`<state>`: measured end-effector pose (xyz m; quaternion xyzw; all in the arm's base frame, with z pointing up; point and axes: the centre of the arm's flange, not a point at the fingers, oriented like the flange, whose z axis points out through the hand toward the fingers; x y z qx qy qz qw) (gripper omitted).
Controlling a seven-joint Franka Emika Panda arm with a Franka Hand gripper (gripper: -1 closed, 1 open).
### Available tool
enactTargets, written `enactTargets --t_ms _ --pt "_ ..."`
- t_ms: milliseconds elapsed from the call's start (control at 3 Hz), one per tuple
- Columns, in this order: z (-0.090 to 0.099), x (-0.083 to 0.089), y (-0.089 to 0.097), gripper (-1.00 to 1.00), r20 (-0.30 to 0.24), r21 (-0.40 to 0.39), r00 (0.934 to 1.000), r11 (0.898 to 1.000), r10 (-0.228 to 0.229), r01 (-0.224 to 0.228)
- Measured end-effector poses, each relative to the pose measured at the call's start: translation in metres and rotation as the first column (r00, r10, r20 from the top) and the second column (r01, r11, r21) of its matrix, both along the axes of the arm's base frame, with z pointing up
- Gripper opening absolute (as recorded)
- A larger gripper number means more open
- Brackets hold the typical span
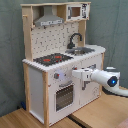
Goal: Play with the kitchen
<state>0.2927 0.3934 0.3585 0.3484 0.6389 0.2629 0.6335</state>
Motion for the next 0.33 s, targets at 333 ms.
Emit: enactTargets --t_ms 333 --pt "0.0093 -0.0305 0.0173 1.00 0.013 0.042 0.9991 0.998 0.040 -0.040"
